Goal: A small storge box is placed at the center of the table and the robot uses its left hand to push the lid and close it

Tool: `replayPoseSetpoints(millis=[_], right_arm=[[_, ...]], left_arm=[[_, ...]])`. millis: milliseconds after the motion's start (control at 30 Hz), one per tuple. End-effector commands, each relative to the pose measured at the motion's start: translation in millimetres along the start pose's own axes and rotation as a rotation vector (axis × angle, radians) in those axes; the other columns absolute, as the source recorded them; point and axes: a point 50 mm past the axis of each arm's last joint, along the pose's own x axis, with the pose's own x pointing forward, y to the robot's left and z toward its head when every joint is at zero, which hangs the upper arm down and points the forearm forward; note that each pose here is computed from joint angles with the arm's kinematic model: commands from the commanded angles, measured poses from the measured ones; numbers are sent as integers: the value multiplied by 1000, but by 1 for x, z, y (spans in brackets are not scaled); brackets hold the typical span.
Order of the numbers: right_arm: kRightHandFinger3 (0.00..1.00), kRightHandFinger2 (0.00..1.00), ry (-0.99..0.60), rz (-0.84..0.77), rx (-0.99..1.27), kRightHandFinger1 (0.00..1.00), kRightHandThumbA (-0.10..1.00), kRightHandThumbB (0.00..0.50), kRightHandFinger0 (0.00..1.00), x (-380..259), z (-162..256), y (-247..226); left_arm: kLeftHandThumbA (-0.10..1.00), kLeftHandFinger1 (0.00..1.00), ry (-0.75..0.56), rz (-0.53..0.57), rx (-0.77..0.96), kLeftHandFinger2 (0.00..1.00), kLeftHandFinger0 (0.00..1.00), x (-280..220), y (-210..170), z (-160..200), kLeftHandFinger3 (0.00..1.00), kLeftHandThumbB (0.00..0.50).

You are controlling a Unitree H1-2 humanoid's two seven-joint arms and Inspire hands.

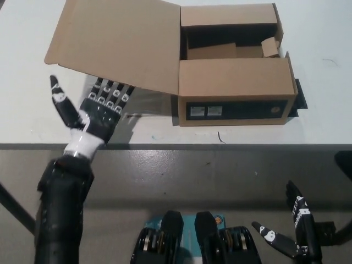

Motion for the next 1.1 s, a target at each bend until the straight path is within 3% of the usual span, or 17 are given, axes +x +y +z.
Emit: replayPoseSetpoints(millis=[0, 367, 533, 867, 1067], right_arm=[[1000, 1000, -84, -16, 8, 1000, 1000, 360, 1000, 7, 12, 0], [1000, 1000, -88, -7, 9, 1000, 1000, 341, 1000, 11, 13, 1], [1000, 1000, -94, -9, 10, 1000, 1000, 340, 1000, 12, 14, 1], [1000, 1000, -105, -2, -9, 1000, 1000, 348, 1000, 14, 16, 1], [1000, 1000, -108, 7, -18, 1000, 1000, 352, 1000, 14, 17, 2]], left_arm=[[1000, 1000, -14, -20, 17, 1000, 1000, 28, -15, 14, 1000, 349], [1000, 1000, 11, 73, 34, 1000, 1000, 66, -1, 9, 1000, 365], [1000, 1000, 9, 61, 45, 1000, 1000, 80, -14, 9, 1000, 374], [1000, 1000, -10, -75, 94, 1000, 1000, 112, -80, 33, 1000, 388], [1000, 1000, -27, -164, 210, 1000, 1000, 125, -126, 45, 1000, 386]])
